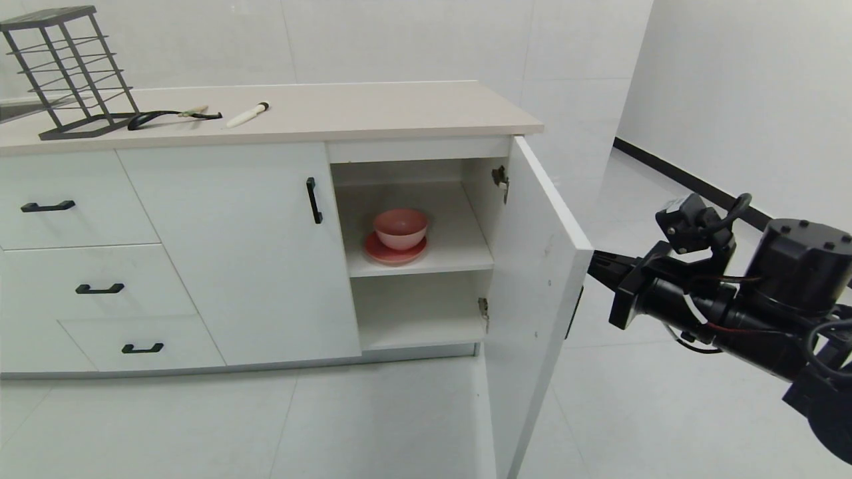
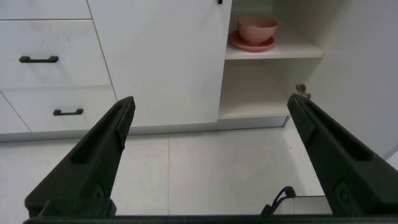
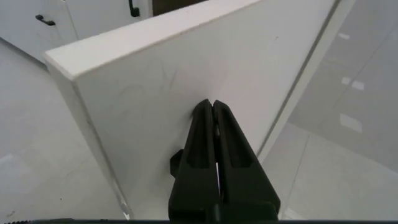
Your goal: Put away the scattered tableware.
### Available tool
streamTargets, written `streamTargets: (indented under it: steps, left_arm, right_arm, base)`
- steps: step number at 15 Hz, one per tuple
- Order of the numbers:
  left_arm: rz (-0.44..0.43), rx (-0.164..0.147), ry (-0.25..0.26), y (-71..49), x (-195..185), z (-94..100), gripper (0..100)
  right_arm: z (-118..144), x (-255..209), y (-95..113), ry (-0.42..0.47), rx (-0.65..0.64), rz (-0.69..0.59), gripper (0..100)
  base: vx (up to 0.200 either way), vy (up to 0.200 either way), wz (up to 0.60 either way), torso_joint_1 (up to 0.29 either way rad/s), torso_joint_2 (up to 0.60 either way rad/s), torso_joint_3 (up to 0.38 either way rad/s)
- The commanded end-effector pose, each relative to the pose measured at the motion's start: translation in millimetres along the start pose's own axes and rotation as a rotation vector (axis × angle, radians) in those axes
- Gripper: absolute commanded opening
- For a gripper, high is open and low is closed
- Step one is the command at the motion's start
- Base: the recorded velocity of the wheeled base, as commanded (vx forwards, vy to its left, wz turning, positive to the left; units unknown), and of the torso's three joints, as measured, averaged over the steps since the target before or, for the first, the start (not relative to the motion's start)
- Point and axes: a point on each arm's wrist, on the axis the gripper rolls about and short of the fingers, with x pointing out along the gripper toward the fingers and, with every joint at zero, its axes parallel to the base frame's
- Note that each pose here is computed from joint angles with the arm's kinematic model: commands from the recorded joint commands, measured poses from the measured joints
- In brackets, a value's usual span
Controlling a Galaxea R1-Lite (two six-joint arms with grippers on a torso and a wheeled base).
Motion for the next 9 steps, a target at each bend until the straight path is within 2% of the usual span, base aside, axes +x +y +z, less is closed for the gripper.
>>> streamTargets:
  steps: [1,5,9]
  left_arm:
    - [0.0,-0.001,0.0,0.0,0,0.0,100]
    - [0.005,-0.002,-0.002,0.1,0,0.2,100]
    - [0.005,-0.004,-0.002,0.1,0,0.2,100]
  right_arm:
    - [1,10,6,-0.005,-0.005,0.029,0]
    - [0,37,26,-0.017,-0.012,0.117,0]
    - [-8,66,35,-0.05,-0.024,0.158,0]
  base:
    - [0.0,0.0,0.0,0.0,0.0,0.0]
    - [0.0,0.0,0.0,0.0,0.0,0.0]
    - [0.0,0.0,0.0,0.0,0.0,0.0]
